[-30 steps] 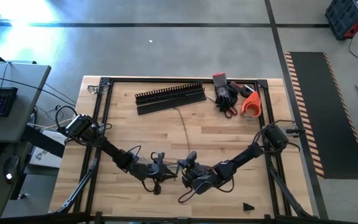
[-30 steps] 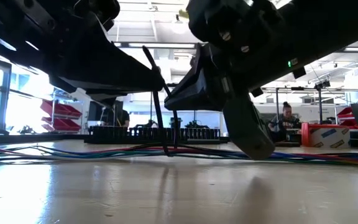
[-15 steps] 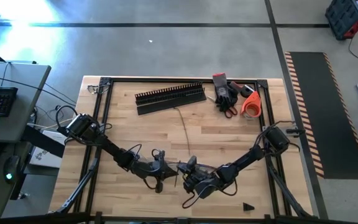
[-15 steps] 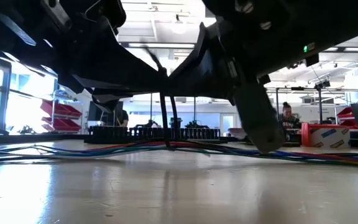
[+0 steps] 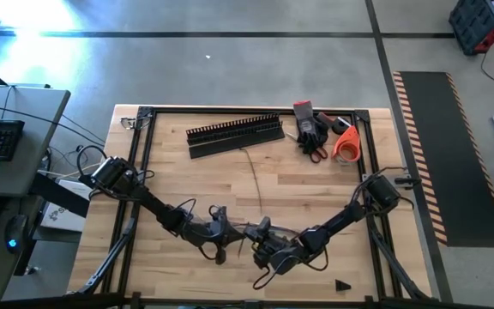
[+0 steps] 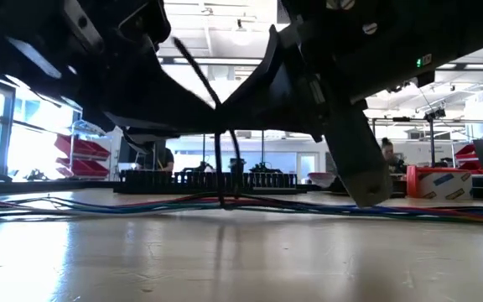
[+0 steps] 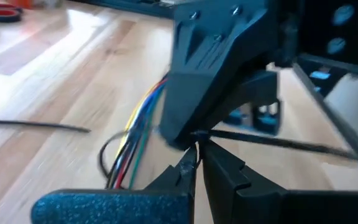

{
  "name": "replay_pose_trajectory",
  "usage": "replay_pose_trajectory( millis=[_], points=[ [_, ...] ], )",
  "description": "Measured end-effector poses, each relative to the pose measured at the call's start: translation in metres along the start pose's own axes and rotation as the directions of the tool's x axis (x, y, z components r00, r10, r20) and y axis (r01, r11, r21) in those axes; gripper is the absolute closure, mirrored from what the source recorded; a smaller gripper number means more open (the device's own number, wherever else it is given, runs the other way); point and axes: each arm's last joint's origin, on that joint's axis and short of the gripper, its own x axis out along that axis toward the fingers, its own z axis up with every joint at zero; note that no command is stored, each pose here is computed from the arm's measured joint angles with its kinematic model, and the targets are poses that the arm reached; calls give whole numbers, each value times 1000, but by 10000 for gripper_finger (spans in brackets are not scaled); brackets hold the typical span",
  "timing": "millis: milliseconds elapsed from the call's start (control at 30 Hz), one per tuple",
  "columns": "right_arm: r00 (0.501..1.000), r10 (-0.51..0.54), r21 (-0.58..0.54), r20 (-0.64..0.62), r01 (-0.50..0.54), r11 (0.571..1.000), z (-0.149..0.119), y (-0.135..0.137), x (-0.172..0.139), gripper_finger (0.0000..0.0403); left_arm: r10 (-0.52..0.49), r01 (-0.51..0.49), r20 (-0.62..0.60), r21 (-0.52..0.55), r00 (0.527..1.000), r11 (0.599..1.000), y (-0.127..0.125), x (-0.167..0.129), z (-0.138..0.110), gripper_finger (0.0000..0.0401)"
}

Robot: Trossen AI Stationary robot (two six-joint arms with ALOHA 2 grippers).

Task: Ziptie cables
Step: Wrap the top black zip tie around the colored cable bundle

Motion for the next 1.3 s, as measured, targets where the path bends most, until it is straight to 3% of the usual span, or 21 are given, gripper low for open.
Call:
replay_pose_trajectory(
  millis=[200, 300, 433, 533, 633, 700, 833, 967, 1300],
  points=[
    [996, -61, 18, -63, 63, 998, 2, 2, -12, 299, 22, -21, -20, 18, 1000, 1000, -3, -3, -4, 401],
    [991, -99, 109, -91, 109, 988, 5, 0, -28, 243, 22, -21, -28, 27, 999, 999, -2, -2, -8, 401],
    [997, -49, 287, -65, 65, 956, 11, -7, -49, 179, 12, -11, -36, 30, 999, 999, 0, 4, -16, 401],
    [999, 41, 490, -16, -28, 871, 14, -17, -61, 151, -20, 20, -10, 35, 1000, 999, 1, 9, -23, 401],
    [989, 142, 666, 40, -133, 734, 17, -22, -66, 142, -41, 40, 9, 30, 999, 999, 3, 14, -27, 401],
    [980, 187, 738, 66, -174, 652, 18, -21, -67, 142, -46, 46, 7, 28, 999, 999, 6, 17, -31, 401],
    [977, 205, 821, 60, -165, 546, 16, -14, -64, 142, -65, 65, -5, 57, 998, 996, 10, 22, -33, 401],
    [978, 204, 868, 38, -134, 479, 12, -13, -57, 142, -47, 47, 5, 83, 999, 995, 14, 30, -29, 401],
    [966, 232, 905, -116, 6, 426, -10, -15, -40, 142, -14, 11, 37, 97, 999, 995, 20, 40, -19, 401]
  ],
)
